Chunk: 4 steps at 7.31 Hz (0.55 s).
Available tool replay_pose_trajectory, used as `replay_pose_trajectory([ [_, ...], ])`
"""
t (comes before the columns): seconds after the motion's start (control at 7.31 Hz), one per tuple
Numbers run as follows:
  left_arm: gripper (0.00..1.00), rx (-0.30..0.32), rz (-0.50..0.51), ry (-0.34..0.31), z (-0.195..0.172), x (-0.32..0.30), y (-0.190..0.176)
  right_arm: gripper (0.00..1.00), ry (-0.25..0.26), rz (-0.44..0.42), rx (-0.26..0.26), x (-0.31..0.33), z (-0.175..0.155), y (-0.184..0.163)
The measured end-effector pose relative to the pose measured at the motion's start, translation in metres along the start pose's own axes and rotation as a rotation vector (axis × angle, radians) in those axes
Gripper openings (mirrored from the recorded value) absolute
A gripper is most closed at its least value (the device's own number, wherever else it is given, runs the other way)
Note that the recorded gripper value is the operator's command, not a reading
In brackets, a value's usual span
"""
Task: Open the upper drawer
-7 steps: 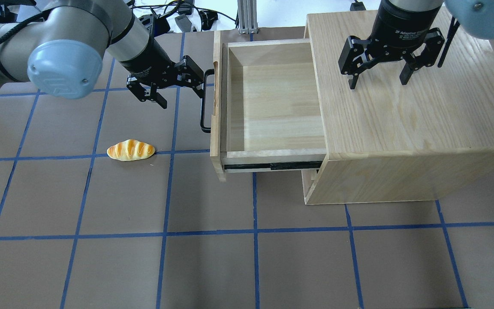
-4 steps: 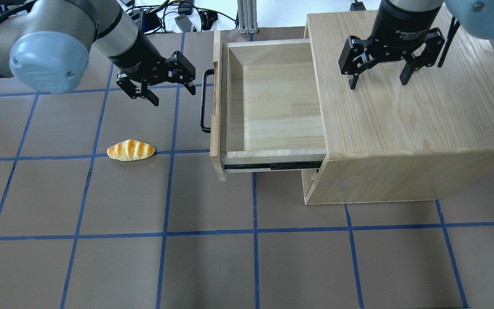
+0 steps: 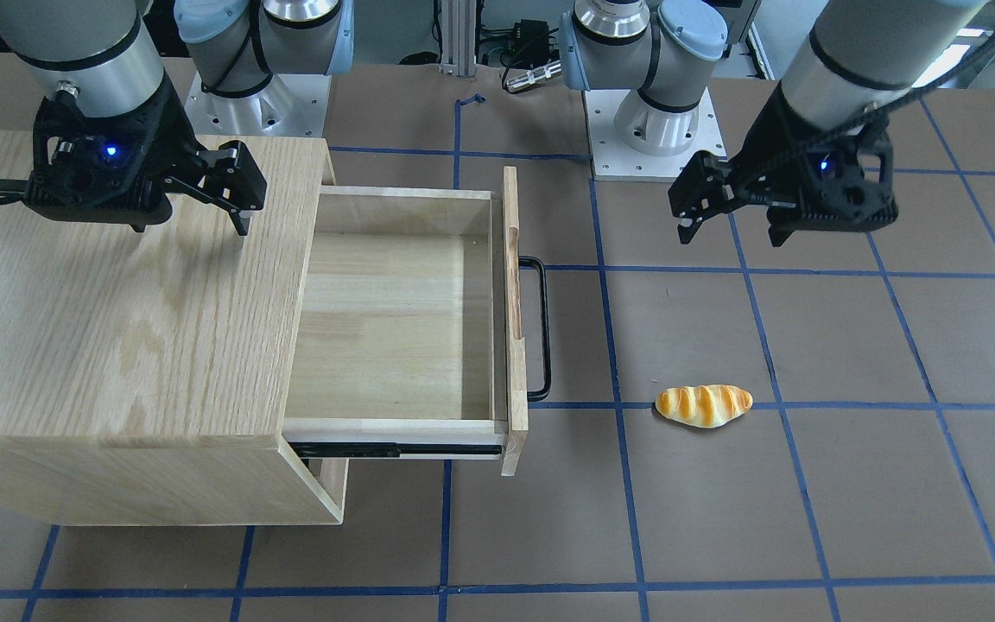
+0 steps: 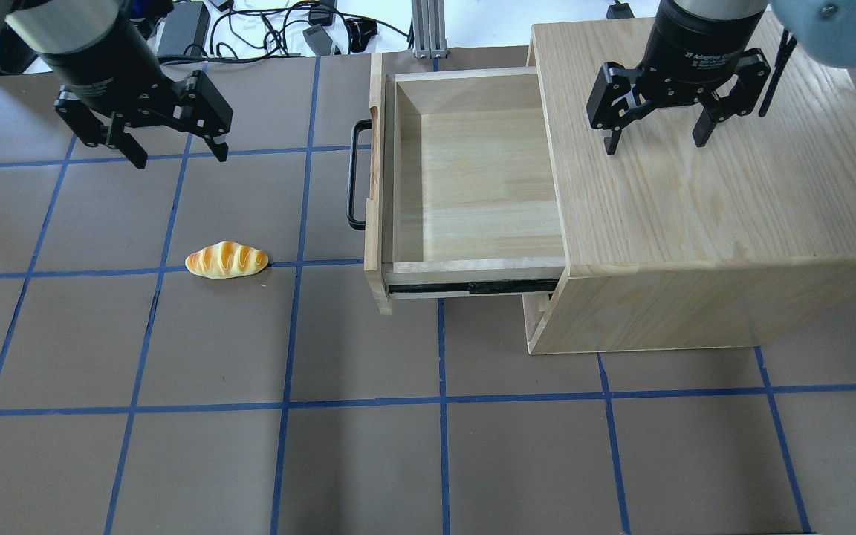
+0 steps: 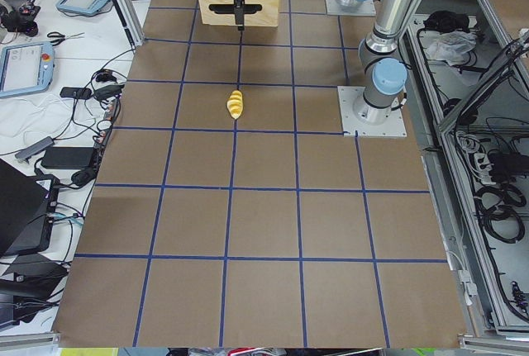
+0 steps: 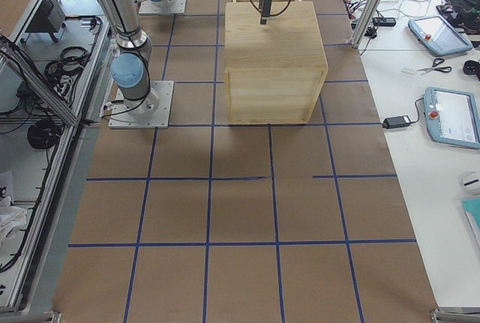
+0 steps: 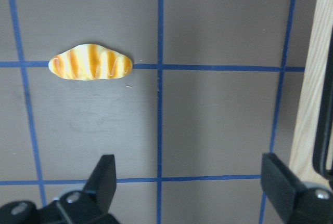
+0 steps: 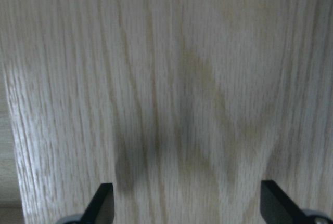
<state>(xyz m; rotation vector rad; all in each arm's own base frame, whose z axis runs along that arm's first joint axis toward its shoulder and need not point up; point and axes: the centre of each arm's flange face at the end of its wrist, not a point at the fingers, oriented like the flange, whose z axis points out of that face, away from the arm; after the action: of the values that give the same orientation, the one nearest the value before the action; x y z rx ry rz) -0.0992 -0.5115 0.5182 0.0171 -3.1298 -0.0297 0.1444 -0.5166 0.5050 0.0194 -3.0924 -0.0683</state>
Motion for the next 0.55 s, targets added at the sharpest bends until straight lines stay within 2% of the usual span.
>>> replay_pose_trajectory([
  [0.27,1.00,0.021,-0.004,-0.023,-0.023,0.001,0.024,1.00,0.000,0.001,0.000,0.000,0.000,0.000],
  [0.55,1.00,0.027,-0.019,-0.023,-0.024,0.005,0.026,1.00,0.000,-0.001,0.000,0.000,0.000,0.000],
])
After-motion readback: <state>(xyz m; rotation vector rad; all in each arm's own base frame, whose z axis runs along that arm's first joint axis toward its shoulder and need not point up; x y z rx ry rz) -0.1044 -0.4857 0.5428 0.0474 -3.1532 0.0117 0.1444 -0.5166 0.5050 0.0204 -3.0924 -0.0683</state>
